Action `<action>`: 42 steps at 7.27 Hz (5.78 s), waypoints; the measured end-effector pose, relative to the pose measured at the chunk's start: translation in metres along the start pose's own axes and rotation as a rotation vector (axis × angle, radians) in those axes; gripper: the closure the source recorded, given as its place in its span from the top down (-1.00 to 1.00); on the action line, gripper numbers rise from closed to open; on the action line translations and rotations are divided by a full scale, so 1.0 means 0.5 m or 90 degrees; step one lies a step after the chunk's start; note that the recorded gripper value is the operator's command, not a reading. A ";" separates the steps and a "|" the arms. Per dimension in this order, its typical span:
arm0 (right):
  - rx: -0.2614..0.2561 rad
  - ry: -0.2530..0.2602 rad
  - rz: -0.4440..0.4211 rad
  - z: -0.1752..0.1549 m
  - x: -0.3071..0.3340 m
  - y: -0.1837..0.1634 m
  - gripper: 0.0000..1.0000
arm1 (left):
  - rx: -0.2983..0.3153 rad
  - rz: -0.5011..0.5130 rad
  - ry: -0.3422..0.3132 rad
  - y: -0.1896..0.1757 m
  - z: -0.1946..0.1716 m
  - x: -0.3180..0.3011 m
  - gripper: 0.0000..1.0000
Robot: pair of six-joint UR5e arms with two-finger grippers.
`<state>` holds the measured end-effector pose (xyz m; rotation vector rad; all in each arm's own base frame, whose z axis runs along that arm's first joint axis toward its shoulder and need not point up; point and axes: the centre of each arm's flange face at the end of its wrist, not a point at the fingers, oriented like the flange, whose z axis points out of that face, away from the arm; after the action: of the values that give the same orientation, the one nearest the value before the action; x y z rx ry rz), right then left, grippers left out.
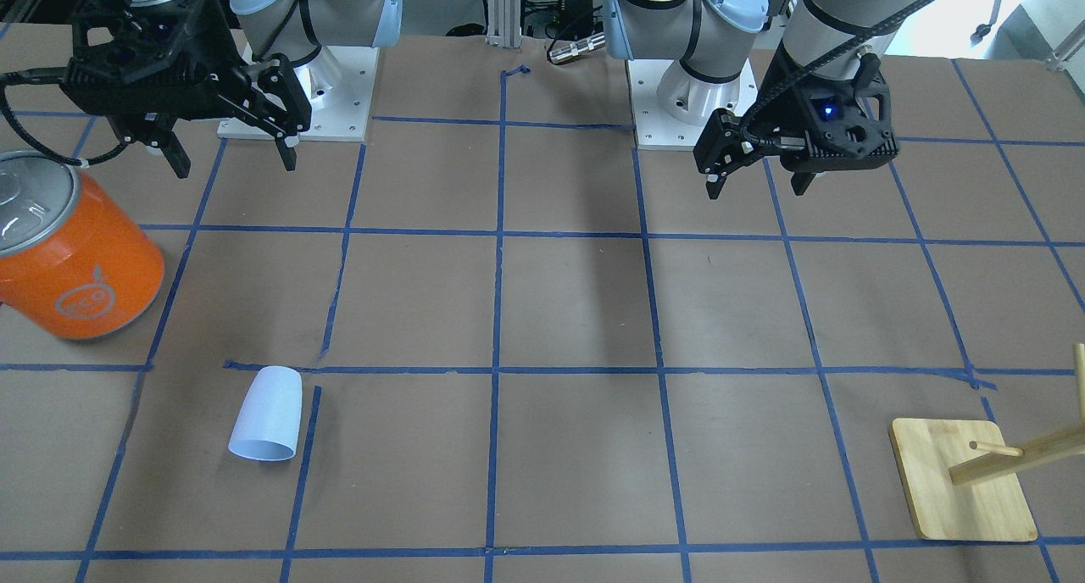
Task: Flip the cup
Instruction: 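Move the right gripper down over the upside-down white cup, then close the right gripper on the white cup's base, then lift the white cup with the right gripper and carry it toward the left arm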
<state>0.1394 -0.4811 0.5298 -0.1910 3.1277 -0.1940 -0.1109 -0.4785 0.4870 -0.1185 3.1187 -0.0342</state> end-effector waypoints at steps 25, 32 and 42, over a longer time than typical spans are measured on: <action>-0.048 0.003 0.090 0.716 0.152 -0.260 0.18 | 0.007 -0.003 0.000 -0.006 0.003 -0.004 1.00; -0.041 0.002 0.021 0.632 0.064 -0.241 -0.84 | 0.013 -0.001 -0.002 -0.008 -0.004 -0.015 1.00; 0.072 -0.042 -0.684 0.663 -0.547 -0.120 -0.93 | 0.026 -0.005 -0.014 -0.049 -0.035 -0.222 1.00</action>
<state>0.4214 -0.5476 0.2066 -1.7657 2.5680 -0.3286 0.0010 -0.4941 0.5071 -0.1297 3.0931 -0.0962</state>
